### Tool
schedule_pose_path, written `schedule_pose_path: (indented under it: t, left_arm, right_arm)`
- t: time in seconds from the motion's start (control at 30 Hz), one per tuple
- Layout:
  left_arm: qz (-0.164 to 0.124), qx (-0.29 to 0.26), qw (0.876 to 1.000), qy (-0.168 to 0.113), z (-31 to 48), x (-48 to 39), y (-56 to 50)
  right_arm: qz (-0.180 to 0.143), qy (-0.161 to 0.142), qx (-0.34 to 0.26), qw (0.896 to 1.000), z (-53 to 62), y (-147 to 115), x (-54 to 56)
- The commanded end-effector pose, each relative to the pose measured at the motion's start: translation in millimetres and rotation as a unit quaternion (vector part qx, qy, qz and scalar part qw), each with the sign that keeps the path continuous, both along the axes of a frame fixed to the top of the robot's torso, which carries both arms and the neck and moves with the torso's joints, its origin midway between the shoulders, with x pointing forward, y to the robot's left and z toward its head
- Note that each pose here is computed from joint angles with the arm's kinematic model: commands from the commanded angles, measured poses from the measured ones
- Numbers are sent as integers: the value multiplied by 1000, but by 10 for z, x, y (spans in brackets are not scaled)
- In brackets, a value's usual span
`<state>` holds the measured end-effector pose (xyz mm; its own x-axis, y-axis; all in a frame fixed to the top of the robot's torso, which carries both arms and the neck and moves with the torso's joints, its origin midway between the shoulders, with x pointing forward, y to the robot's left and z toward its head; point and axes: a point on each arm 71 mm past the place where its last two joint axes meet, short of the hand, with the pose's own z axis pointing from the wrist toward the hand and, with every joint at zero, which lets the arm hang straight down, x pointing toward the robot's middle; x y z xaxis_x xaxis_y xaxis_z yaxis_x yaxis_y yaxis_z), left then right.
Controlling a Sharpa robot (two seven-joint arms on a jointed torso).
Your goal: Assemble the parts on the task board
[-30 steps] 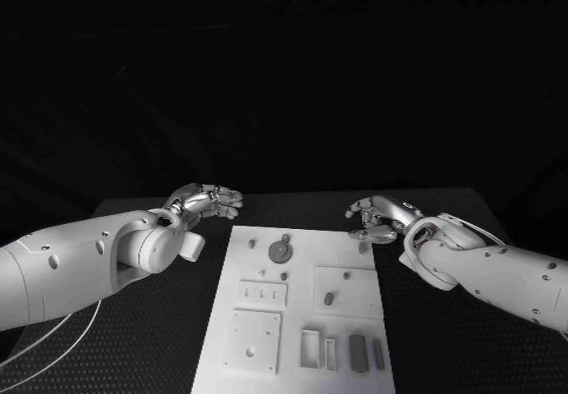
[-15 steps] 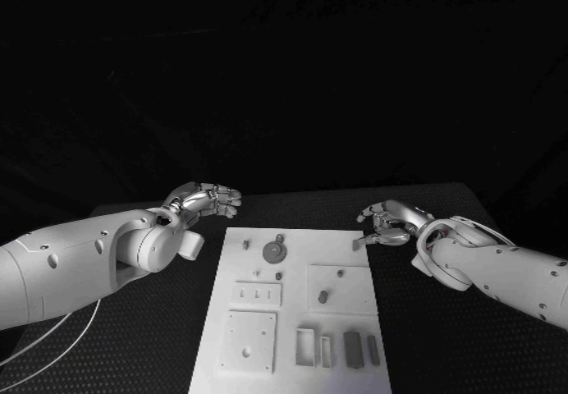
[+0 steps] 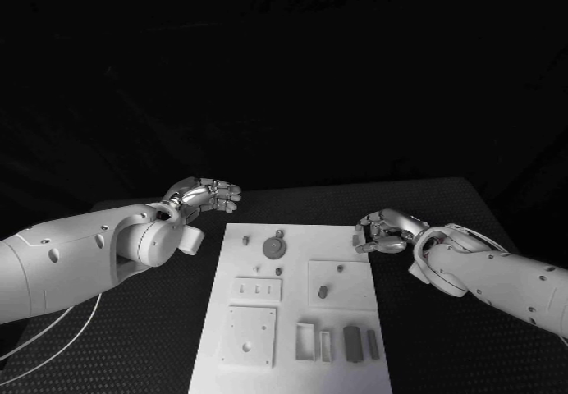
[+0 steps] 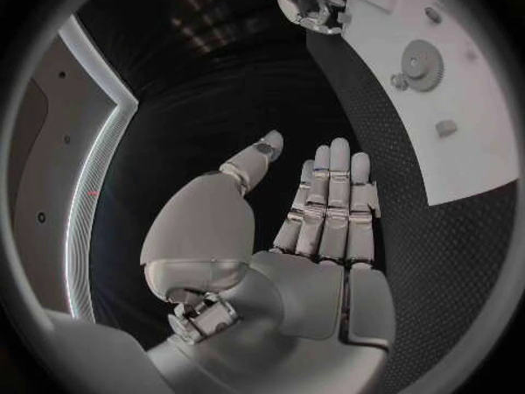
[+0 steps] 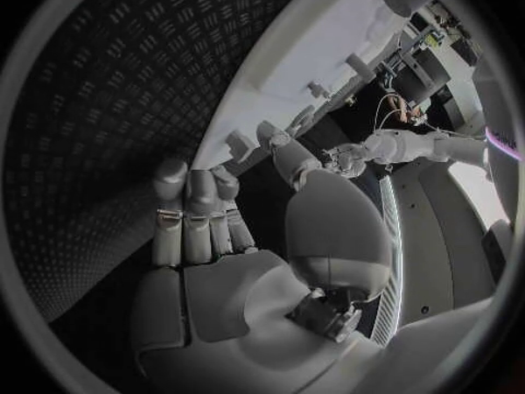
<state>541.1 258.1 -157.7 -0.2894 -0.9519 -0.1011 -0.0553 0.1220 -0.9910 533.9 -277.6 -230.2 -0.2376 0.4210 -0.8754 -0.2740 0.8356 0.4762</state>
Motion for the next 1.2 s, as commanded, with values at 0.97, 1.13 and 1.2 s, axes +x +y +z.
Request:
schedule_pose_path:
  t: [0.97, 1.13, 1.2]
  left_arm:
    - [-8, -3, 1000, -5, 10, 1, -19]
    - [-8, -3, 1000, -4, 9, 0, -15]
    - [-8, -3, 1000, -4, 9, 0, -14]
  right_arm:
    - [14, 8, -8, 1000, -75, 66, -3]
    - [15, 10, -8, 1000, -80, 69, -5]
    - [15, 9, -8, 1000, -82, 73, -6]
